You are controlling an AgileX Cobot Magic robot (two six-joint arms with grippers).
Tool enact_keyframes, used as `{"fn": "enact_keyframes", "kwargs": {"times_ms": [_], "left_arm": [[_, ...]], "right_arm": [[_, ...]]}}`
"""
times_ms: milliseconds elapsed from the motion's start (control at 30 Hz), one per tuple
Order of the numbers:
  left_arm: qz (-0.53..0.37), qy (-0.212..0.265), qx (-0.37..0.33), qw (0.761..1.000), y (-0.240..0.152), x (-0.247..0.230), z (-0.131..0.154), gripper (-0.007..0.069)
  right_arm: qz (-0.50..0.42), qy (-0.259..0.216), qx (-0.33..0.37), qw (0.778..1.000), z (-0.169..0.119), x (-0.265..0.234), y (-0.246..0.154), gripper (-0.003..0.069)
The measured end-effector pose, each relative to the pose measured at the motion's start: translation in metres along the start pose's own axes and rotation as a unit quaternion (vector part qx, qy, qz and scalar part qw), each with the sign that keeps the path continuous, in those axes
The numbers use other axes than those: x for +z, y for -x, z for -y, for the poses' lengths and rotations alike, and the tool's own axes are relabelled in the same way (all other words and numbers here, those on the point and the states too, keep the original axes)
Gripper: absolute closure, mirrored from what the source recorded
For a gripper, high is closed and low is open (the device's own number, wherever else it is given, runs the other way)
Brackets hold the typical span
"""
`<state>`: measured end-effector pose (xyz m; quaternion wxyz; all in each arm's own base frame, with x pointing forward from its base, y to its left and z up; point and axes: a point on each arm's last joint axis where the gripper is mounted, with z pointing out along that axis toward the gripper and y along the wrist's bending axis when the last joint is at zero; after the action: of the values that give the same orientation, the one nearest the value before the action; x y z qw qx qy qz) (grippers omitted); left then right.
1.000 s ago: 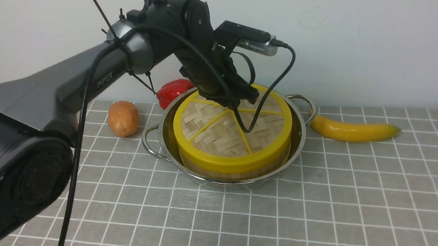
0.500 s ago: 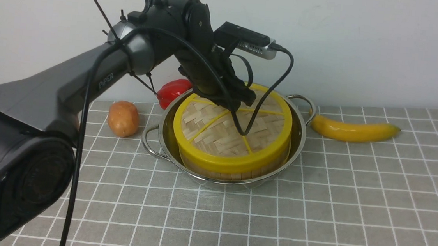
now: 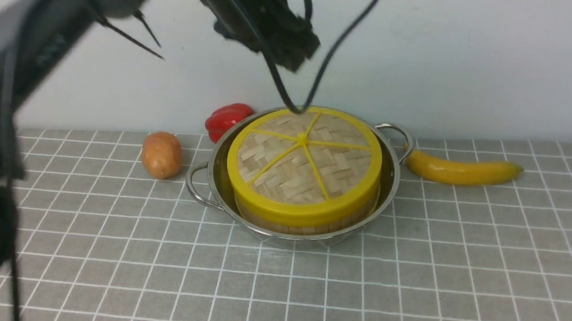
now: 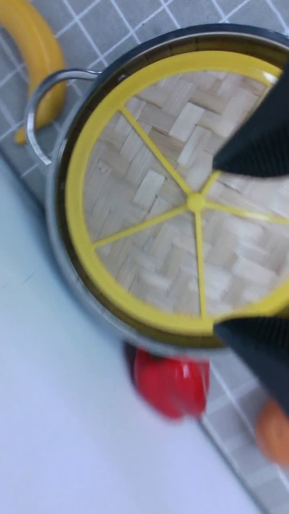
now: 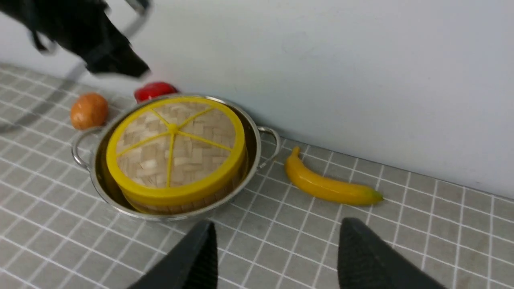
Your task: Place the steamer in the pot on the grey tablecloth, and put the lid on the steamer.
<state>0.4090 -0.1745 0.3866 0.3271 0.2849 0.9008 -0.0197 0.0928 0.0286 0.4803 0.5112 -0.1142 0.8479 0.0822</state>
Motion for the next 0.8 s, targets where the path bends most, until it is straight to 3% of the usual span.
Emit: {"fn": "enact_keyframes", "kwargs": {"times_ms": [167,233,400,533,667,800], "left_arm": [[0.043,0.035,0.006,0.998,0.002,-0.055,-0.007,0.0585],[0.06,0.036,0.006,0.998,-0.002,-0.079,-0.006,0.0636],[0.073,0.004,0.013,0.997,-0.019,-0.114,0.003,0.0648],[0.054,-0.022,0.025,0.998,-0.04,-0.122,0.012,0.0648],[0.015,-0.04,0.029,0.999,-0.092,-0.12,0.025,0.0648],[0.035,-0.036,0.022,0.998,-0.132,-0.116,0.033,0.0648]], "right_arm": [[0.02,-0.019,-0.017,0.999,0.005,-0.005,-0.033,0.0418],[0.028,-0.026,-0.021,0.999,0.007,-0.004,-0.052,0.0474],[0.032,-0.027,-0.007,0.999,0.009,0.016,-0.102,0.0557],[0.034,-0.024,0.006,0.999,0.009,0.03,-0.126,0.0579],[0.028,-0.021,0.018,0.999,0.009,0.045,-0.149,0.059],[0.021,-0.022,0.018,0.999,0.009,0.049,-0.154,0.059]]}}
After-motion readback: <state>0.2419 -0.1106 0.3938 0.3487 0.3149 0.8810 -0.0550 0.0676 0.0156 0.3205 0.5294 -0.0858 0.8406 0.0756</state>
